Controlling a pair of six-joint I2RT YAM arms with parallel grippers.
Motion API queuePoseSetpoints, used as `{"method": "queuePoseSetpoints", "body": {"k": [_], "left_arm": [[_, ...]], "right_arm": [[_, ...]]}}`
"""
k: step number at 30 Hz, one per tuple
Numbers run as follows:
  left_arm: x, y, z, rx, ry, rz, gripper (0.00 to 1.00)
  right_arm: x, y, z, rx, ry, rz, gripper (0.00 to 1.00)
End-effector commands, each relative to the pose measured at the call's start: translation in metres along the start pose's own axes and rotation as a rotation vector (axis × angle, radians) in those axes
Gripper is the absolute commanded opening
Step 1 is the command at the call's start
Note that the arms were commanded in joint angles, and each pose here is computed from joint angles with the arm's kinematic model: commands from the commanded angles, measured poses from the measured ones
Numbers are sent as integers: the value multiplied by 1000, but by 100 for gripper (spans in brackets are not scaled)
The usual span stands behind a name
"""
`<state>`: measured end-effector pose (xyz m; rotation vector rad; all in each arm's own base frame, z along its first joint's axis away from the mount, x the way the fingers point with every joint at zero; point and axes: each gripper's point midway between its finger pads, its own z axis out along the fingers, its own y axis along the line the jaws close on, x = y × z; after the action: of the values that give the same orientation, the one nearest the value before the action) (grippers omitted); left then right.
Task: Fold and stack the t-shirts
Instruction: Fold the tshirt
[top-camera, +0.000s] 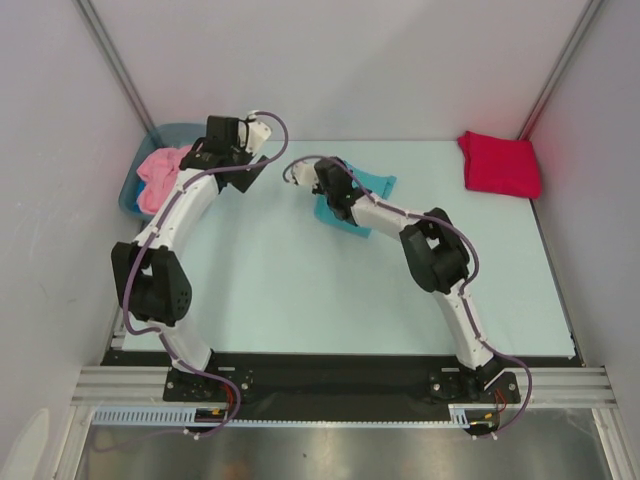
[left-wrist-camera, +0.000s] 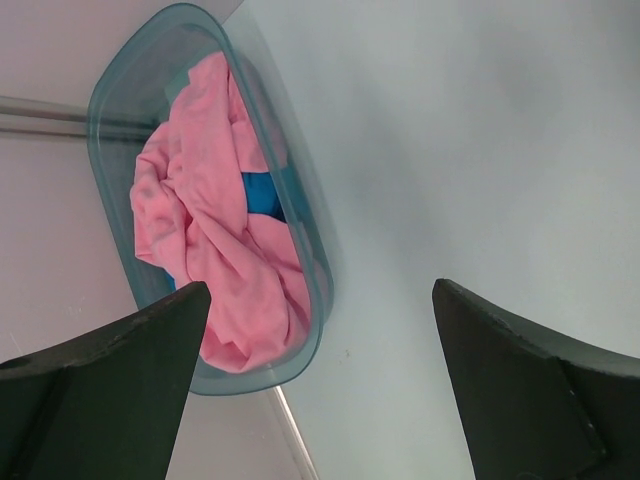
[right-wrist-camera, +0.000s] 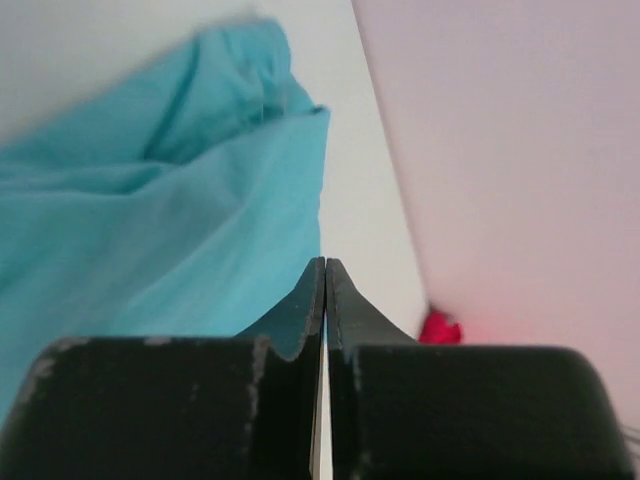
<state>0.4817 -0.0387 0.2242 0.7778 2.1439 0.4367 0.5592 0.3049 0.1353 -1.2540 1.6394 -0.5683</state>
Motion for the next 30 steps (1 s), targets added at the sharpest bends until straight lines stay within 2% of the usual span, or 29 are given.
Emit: {"method": "queuePoseSetpoints", "body": {"k": [1,5,8,12,17,22,27,30], "left_arm": [[-21,5,-5,0,-59,-29,100],[-20,4,-6,7,-69,-31,100],[-19,1,-6,14,-77,-31,100],[-19,3,-9,10,-88,-39,100],[-22,4,-11,11,-103,-50,100],[-29,9,-16,8,-128,-61,100],[-30,1,-12,38,-135,-16,100],[-32,-12,-4,81,-141,19,100]], "right_arm": [[31,-33,16,312,61,-182,0],[58,-25,45,370,111,-300,0],[70,3,61,345,102,-401,0],[78,33,68,267,106,-423,0],[77,43,67,231,103,-405,0],[54,-8,57,275,119,-252,0],[25,-91,18,310,99,-65,0],[26,-110,0,300,110,6,0]]}}
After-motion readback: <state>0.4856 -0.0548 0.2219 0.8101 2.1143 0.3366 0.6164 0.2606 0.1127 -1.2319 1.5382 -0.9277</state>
